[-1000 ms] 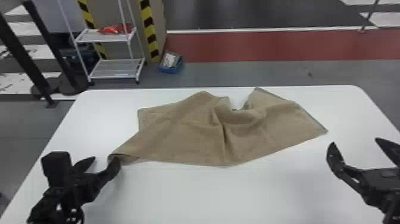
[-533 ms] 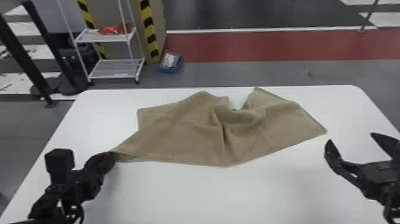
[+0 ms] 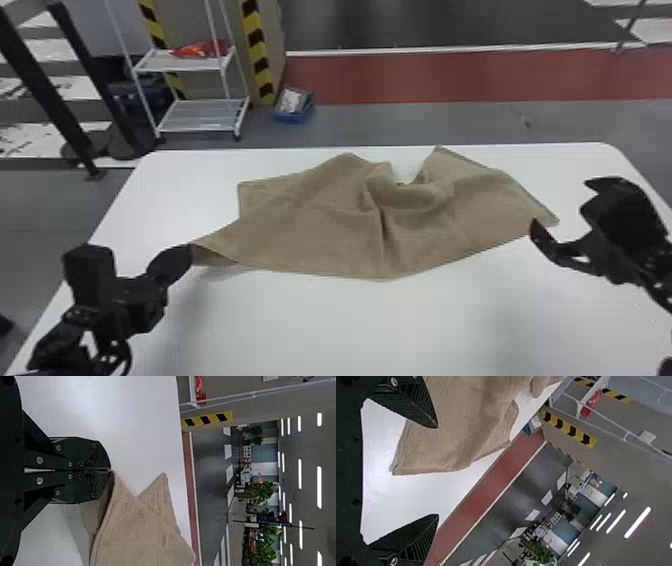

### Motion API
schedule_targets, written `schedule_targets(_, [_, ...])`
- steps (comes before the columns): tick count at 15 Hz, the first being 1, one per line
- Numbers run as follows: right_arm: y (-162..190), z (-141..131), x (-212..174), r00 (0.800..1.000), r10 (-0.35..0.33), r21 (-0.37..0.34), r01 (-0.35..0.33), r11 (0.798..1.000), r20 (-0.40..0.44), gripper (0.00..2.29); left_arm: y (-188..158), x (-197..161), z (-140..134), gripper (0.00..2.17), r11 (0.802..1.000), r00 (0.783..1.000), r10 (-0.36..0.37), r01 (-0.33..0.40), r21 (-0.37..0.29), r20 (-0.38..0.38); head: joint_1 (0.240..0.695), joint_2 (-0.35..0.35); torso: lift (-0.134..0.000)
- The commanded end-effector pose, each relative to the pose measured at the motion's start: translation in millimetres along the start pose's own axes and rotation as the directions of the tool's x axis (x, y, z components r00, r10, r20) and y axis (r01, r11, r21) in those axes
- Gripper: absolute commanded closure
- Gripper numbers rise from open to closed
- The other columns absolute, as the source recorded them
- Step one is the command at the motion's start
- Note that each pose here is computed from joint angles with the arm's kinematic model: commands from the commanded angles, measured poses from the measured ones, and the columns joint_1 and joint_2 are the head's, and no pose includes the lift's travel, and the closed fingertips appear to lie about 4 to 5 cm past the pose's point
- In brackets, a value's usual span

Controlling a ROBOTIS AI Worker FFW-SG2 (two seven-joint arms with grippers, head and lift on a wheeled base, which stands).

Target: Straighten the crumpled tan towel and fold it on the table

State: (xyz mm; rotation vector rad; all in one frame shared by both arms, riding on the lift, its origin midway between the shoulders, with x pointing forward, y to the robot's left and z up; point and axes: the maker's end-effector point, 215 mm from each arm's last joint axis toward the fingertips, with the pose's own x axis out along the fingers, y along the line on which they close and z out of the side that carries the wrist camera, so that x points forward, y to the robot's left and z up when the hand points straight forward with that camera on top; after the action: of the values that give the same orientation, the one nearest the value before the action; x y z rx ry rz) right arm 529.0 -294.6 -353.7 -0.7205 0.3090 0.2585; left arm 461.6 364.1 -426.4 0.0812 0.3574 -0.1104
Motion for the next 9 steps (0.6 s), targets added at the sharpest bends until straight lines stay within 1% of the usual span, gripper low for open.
schedule_targets(1, [-19.2,-17.6,10.0,0.996,0.031,-0.132,-0.043,0.990,-0.086,0.08,-0.3,-8.9,18.7,2.15,0.998,0.999,-0.007,0.005,0.055,0.036,0.695,0.084,-0.123])
schedule_targets(2, [-18.3,-29.0,11.4,0.990,0.062,-0.173,-0.084,0.981,-0.125,0.09,-0.8,-11.7,24.7,2.15,0.996,0.999,-0.009,0.005,0.084,0.043,0.695,0.071,-0.123])
schedule_targets(3, [-15.0,-44.4,10.1,0.982,0.084,-0.234,-0.123,0.964,-0.169,0.10,0.4,-14.9,28.0,2.15,0.994,0.999,-0.003,-0.002,0.107,0.044,0.695,0.062,-0.123])
schedule_targets(4, [-9.6,-59.7,9.5,0.973,0.094,-0.326,-0.161,0.931,-0.211,0.10,1.7,-17.7,30.5,2.15,0.994,0.999,-0.003,-0.003,0.111,0.048,0.695,0.055,-0.123])
schedule_targets(5, [-8.7,-75.5,10.0,0.963,0.097,-0.366,-0.187,0.912,-0.252,0.11,2.1,-19.0,30.6,2.15,0.994,0.999,-0.004,-0.001,0.110,0.048,0.695,0.045,-0.123])
schedule_targets(6, [-12.4,-86.1,10.4,0.957,0.099,-0.376,-0.200,0.905,-0.271,0.12,0.8,-18.8,29.5,2.15,0.994,0.999,-0.009,0.003,0.108,0.047,0.695,0.037,-0.123])
schedule_targets(7, [-15.5,-91.8,12.8,0.955,0.099,-0.378,-0.205,0.903,-0.281,0.15,-1.4,-19.1,28.0,2.15,0.995,0.999,-0.013,0.008,0.103,0.045,0.695,0.028,-0.123])
schedule_targets(8, [-16.5,-91.5,19.3,0.954,0.105,-0.376,-0.210,0.902,-0.283,0.19,-3.1,-19.1,28.2,2.15,0.995,0.999,-0.016,0.011,0.100,0.047,0.695,0.010,-0.123])
schedule_targets(9, [-21.0,-90.0,27.7,0.955,0.102,-0.367,-0.205,0.908,-0.279,0.22,-5.8,-19.5,27.6,2.15,0.994,0.999,-0.019,0.014,0.104,0.044,0.695,0.002,-0.123])
